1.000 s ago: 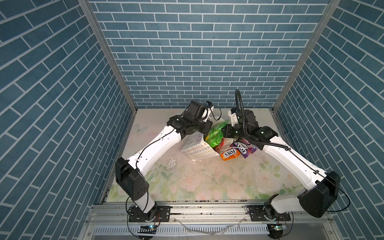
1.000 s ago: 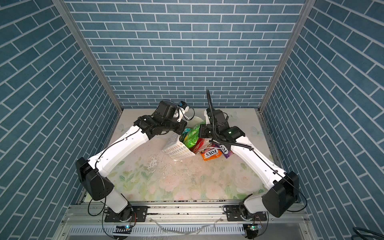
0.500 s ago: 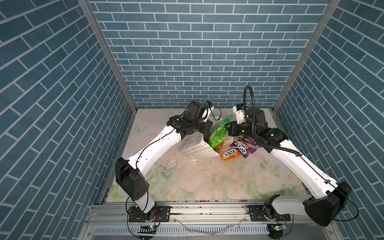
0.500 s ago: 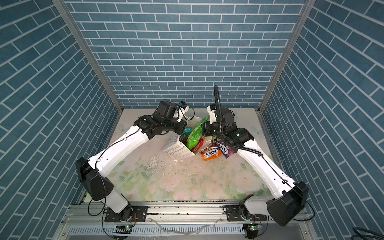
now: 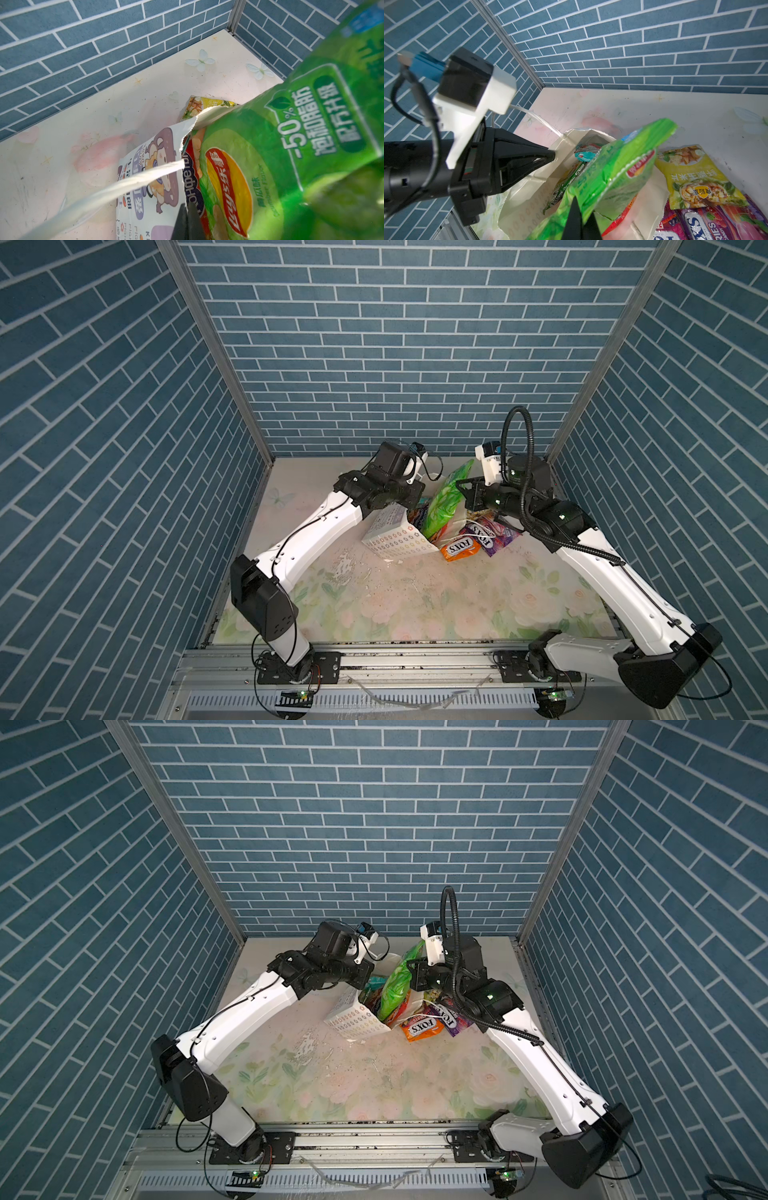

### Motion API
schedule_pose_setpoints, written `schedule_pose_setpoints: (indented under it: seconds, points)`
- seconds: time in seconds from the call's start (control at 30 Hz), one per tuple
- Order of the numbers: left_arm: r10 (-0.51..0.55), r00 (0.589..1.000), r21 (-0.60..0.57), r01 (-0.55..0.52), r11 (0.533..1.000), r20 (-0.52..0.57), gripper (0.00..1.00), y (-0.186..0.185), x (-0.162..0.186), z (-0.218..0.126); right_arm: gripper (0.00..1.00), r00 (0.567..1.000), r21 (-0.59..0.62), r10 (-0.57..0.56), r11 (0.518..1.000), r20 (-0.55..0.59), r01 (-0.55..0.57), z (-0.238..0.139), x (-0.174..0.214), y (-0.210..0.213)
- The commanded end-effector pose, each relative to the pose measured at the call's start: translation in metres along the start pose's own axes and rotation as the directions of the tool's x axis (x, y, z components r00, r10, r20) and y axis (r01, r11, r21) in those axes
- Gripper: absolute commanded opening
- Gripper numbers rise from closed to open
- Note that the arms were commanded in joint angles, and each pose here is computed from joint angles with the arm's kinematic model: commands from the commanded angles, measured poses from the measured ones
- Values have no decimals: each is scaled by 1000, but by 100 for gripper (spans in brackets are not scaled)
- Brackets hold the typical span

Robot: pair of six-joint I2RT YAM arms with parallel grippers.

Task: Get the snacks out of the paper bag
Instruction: 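Carry the green packet away from the bag with the right gripper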

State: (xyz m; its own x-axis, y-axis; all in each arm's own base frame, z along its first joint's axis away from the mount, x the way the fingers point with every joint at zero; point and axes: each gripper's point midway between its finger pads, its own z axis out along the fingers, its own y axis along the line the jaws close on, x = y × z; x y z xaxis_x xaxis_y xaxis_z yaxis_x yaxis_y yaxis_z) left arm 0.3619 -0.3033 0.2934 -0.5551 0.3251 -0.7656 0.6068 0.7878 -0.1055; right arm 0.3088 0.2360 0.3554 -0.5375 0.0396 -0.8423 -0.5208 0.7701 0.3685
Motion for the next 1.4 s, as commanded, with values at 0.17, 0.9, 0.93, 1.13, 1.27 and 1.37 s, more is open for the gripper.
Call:
schedule_pose_setpoints:
  seconds: [0.17, 0.9, 0.93, 1.13, 1.27, 1.37]
  points:
    - [15, 999, 2, -16, 1000, 41, 0, 1, -10, -8, 0, 978, -80, -106, 989, 181, 122, -42, -51, 26]
    - [27, 999, -31, -26, 999, 39, 0, 6, -9, -10, 0, 926, 369, -200, 927, 321, 72, -127, -101, -43]
    - [29, 999, -31, -28, 999, 38, 0, 6, -9, -10, 0, 929, 402, -198, 914, 312, 60, -129, -100, -51]
    - [31, 999, -37, -29, 999, 41, 0, 8, -10, -11, 0, 962, 612, -173, 791, 211, 8, -139, -85, -102]
    - [30, 999, -39, -28, 999, 40, 0, 9, -10, -11, 0, 989, 711, -101, 703, 110, -7, -133, -61, -140]
    - [31, 999, -39, -29, 999, 38, 0, 10, -10, -10, 0, 998, 751, -28, 660, 47, -17, -125, -40, -162]
